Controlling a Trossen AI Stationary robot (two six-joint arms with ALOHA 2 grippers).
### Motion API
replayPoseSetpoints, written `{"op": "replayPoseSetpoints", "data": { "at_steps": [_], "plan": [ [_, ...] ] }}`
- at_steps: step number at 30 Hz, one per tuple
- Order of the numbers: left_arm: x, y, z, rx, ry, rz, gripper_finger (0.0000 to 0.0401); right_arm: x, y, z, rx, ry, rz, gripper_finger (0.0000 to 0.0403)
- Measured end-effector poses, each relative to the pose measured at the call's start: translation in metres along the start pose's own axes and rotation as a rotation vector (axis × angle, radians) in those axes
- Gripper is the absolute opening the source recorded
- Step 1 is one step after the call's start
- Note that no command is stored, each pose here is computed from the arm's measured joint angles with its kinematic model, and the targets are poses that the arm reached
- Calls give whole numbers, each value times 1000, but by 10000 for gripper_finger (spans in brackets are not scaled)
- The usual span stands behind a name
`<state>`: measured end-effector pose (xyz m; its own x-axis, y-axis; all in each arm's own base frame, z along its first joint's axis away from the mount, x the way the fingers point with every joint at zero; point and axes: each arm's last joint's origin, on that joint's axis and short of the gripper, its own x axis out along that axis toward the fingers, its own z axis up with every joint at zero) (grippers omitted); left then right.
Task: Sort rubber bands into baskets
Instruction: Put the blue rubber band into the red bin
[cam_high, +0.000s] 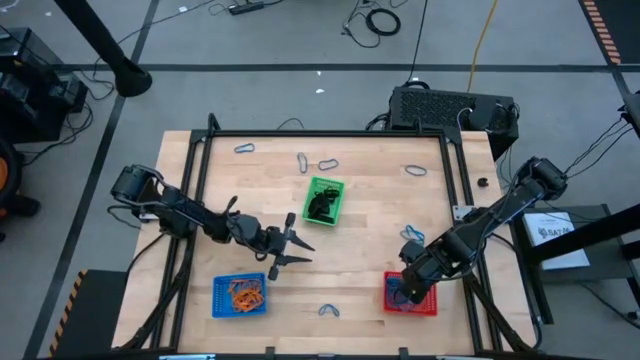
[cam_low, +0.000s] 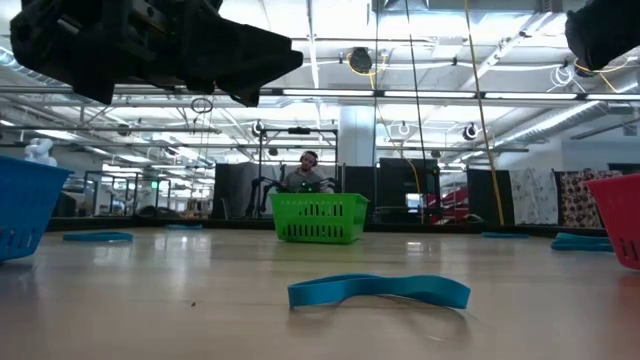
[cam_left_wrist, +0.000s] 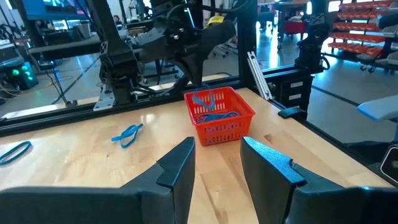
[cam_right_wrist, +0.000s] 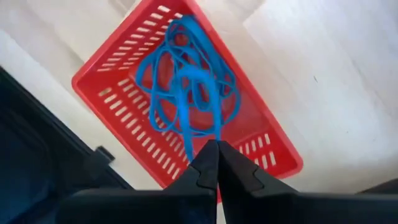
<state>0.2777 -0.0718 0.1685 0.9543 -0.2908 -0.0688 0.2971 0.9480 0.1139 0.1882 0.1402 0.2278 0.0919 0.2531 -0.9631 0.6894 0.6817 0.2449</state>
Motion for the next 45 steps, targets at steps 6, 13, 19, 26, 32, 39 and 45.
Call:
{"op": "replayPoseSetpoints", "data": {
  "at_steps": [6,13,19,26,32,39,45],
  "plan": [
    [0,0,0,0,4,-1,137,0,0,0,-37,-1,1,9],
    [0,0,-1,0,10,-1,137,0,0,1,-72,-50,-3,61],
    [0,0,-1,11,9,-1,137,-1,-1,7,-158,-71,-17,94],
    [0,0,-1,26,7,-1,137,-3,-9,15,-152,-280,-139,98],
    [0,0,-1,26,7,-1,137,-4,-25,23,-73,-313,-277,98],
    [0,0,-1,28,7,-1,137,6,-45,40,-50,-281,-369,98],
    [0,0,-1,29,7,0,137,23,-71,54,-13,-210,-430,98]
  ]
}}
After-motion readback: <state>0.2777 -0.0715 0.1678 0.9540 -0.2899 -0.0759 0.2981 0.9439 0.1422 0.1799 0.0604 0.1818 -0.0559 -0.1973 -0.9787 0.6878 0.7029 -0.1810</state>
